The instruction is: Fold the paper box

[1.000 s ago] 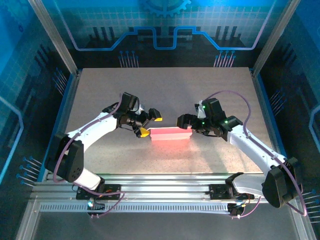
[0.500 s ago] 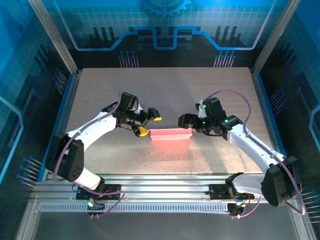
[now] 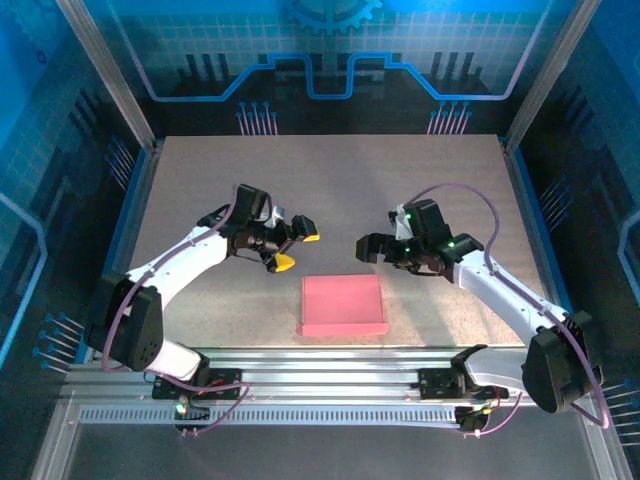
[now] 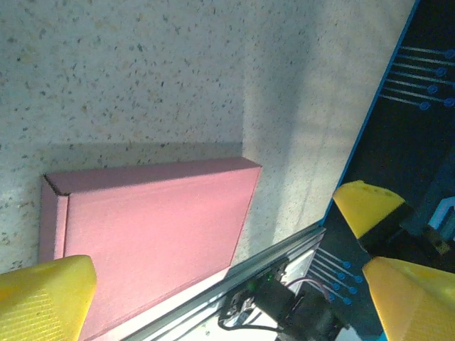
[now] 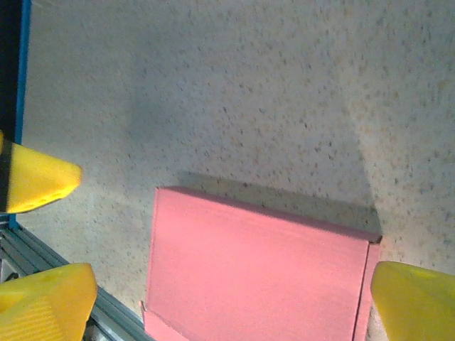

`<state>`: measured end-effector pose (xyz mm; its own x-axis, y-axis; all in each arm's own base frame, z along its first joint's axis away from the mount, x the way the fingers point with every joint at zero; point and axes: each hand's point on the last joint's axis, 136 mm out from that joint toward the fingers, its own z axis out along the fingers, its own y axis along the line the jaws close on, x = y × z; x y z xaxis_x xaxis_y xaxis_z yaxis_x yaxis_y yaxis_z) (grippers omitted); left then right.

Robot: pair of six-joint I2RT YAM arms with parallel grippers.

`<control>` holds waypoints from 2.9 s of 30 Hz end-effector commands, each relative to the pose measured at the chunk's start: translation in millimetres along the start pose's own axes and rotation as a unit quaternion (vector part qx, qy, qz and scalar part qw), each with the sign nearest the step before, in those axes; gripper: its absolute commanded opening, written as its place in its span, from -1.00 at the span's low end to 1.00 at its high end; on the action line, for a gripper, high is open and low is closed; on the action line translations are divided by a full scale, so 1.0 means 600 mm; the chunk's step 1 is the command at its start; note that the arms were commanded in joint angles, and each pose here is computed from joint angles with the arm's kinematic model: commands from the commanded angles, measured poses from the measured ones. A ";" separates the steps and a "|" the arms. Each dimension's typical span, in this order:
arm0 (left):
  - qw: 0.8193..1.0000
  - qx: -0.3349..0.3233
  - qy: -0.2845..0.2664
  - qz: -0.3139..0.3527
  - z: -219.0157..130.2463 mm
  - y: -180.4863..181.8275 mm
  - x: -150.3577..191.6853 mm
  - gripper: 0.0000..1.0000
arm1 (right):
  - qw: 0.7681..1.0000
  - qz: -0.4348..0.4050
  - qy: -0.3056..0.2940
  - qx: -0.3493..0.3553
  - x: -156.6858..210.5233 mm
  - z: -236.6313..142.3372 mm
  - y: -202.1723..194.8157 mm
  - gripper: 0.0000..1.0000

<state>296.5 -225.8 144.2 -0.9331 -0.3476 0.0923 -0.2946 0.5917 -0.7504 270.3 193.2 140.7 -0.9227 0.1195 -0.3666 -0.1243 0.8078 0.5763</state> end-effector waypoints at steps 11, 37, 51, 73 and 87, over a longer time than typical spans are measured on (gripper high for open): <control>0.993 -0.086 0.060 0.058 0.018 0.087 0.131 0.99 | 0.991 -0.010 0.135 0.007 0.153 0.012 -0.031 1.00; 0.987 -0.103 0.097 0.079 0.086 0.124 0.155 0.99 | 0.983 0.008 0.181 -0.023 0.219 0.037 -0.045 1.00; 0.986 -0.106 0.103 0.071 0.101 0.128 0.151 0.99 | 0.987 0.009 0.162 -0.013 0.203 0.055 -0.050 1.00; 0.993 -0.036 0.101 0.057 0.068 0.052 0.151 0.99 | 0.993 -0.012 0.111 -0.037 0.161 0.009 -0.007 1.00; 0.995 0.019 0.083 0.055 0.022 -0.014 0.136 0.99 | 0.998 0.015 0.051 -0.036 0.106 -0.044 0.016 1.00</control>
<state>223.3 -260.1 119.6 -0.9780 -0.1752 0.1130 -0.2016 0.6569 -0.7265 197.3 191.9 124.4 -0.9618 0.0460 -0.2698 -0.1338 0.7809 0.6101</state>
